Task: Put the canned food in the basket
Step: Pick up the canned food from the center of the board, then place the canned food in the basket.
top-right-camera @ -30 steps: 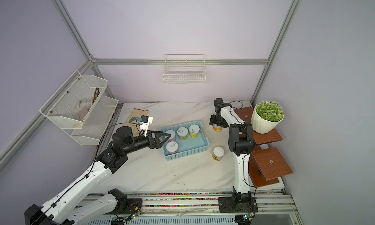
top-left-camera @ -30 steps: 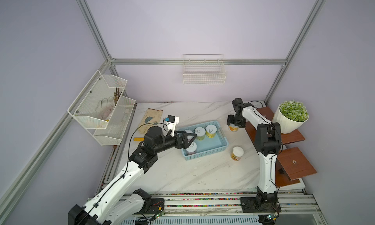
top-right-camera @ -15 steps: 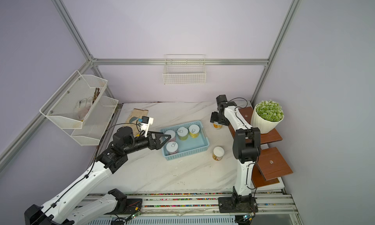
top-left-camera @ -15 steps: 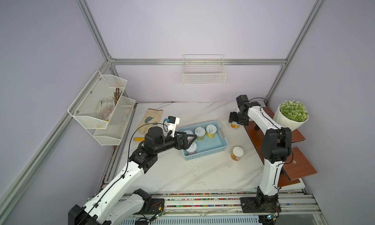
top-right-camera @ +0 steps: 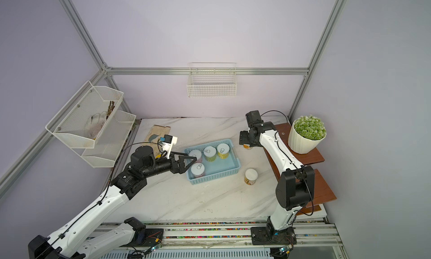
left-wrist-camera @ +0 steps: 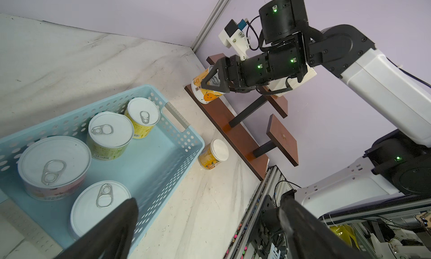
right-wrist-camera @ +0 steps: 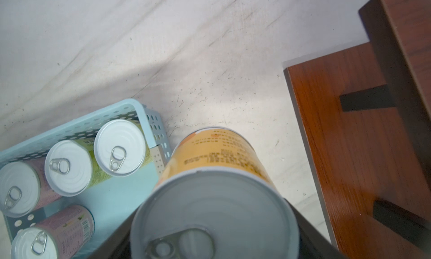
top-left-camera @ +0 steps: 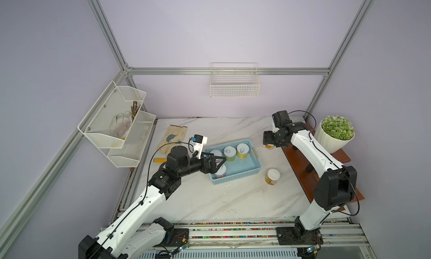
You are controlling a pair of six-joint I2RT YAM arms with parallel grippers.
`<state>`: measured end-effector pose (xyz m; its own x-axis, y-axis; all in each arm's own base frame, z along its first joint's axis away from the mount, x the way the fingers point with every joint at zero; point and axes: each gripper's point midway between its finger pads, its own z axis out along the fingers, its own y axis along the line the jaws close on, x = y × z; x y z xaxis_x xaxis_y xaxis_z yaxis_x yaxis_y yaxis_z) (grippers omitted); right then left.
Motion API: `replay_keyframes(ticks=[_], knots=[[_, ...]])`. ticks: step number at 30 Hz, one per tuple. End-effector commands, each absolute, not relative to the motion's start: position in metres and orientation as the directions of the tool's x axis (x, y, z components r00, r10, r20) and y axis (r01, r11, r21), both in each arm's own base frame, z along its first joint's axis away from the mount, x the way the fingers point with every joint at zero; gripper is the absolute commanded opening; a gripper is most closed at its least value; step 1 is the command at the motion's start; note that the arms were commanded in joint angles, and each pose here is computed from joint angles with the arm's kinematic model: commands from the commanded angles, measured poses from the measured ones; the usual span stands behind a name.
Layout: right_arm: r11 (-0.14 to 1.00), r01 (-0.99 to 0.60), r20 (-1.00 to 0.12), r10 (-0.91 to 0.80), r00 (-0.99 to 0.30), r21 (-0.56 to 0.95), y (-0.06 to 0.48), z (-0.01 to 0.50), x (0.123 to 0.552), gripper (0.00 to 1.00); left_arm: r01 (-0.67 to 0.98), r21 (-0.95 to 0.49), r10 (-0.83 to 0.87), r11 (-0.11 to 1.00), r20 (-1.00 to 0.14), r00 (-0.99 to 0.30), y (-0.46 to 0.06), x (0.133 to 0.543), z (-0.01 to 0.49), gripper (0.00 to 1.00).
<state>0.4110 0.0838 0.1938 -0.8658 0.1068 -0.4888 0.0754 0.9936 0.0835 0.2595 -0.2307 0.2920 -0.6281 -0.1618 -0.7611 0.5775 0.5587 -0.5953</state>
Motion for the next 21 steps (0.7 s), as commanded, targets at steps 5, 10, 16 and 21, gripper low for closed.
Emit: replay_keyframes(ticks=[5, 10, 16, 21], knots=[[0.998, -0.002, -0.574, 0.036, -0.818, 0.065, 0.113, 0.225, 0.384, 0.55, 0.616, -0.553, -0.151, 0.561, -0.8, -0.581, -0.231, 0.263, 0.307, 1.0], [0.997, -0.05, -0.559, -0.008, -0.829, 0.061, 0.131, 0.224, 0.36, 0.55, 0.607, -0.537, -0.147, 0.586, -0.807, -0.572, -0.226, 0.26, 0.302, 1.0], [0.996, -0.08, -0.521, -0.055, -0.852, 0.027, 0.146, 0.212, 0.344, 0.55, 0.565, -0.522, -0.146, 0.639, -0.803, -0.578, -0.215, 0.26, 0.293, 1.0], [0.992, -0.115, -0.497, -0.078, -0.864, 0.043, 0.167, 0.201, 0.337, 0.55, 0.546, -0.514, -0.142, 0.662, -0.801, -0.582, -0.208, 0.256, 0.285, 1.0]])
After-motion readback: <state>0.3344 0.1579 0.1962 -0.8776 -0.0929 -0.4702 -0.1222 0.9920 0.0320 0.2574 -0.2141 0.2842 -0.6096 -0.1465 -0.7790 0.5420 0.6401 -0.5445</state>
